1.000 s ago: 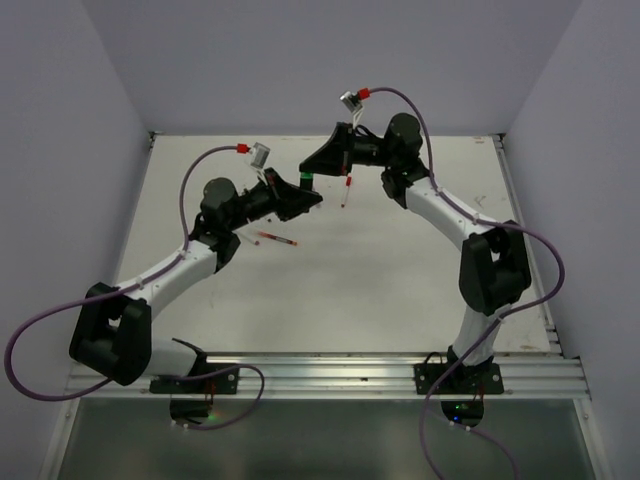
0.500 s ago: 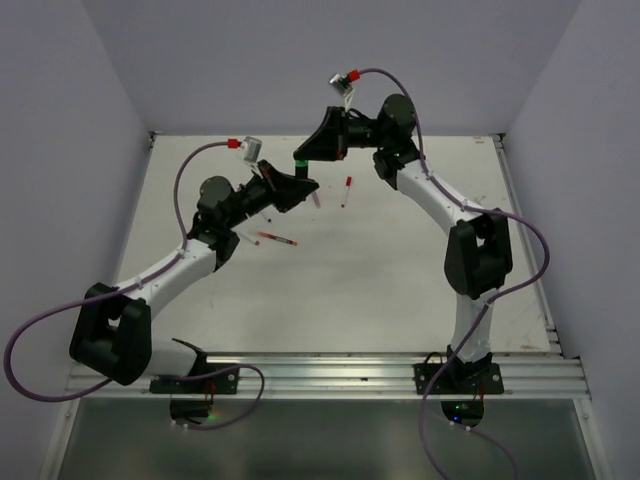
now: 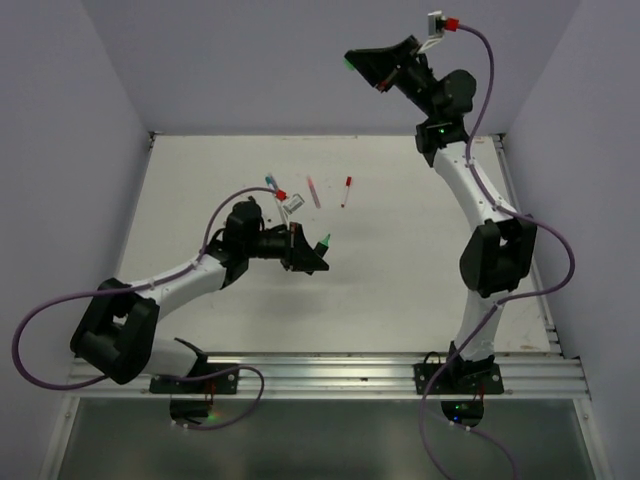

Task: Open the pen caps

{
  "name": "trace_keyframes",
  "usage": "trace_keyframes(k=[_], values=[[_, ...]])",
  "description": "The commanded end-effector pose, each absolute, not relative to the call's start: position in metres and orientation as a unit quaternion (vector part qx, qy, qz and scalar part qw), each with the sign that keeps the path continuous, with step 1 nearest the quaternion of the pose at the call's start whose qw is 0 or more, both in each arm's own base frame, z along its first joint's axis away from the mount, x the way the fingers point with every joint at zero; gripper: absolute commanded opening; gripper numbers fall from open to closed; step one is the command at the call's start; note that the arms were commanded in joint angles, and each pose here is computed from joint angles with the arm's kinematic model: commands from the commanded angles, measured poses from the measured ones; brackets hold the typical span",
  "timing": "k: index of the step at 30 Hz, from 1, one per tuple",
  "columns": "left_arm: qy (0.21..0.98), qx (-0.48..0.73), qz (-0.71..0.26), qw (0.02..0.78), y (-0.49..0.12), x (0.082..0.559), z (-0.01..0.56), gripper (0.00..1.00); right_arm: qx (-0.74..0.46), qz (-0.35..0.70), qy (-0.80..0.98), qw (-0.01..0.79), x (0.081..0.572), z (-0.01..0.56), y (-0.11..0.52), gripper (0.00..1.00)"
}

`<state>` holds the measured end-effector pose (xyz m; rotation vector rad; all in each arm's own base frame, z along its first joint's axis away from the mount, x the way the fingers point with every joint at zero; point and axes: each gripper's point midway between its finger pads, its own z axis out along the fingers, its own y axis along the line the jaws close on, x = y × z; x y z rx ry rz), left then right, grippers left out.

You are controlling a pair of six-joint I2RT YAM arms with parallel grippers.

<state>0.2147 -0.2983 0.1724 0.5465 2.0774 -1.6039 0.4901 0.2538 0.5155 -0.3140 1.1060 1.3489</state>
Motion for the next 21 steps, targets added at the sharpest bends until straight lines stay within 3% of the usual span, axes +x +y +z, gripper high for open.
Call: trace_keyframes(k=[1,6,14,21], values=[[0.738,0.234,-0.588,0.234,-0.301,0.216,0.188,0.00,-0.143,0.572,0.495,0.639,0.467,0.507,0.256,0.00],[0.759,0.244,-0.559,0.229,-0.307,0.234,0.172,0.00,-0.098,0.539,0.587,0.596,0.452,0.428,0.243,0.00],[0.785,0.246,-0.534,0.195,-0.338,0.253,0.125,0.10,0.018,0.418,0.748,0.515,0.429,0.262,0.180,0.00],[0.801,0.218,-0.533,0.167,-0.372,0.276,0.085,0.15,0.087,0.330,0.823,0.455,0.398,0.172,0.134,0.00]])
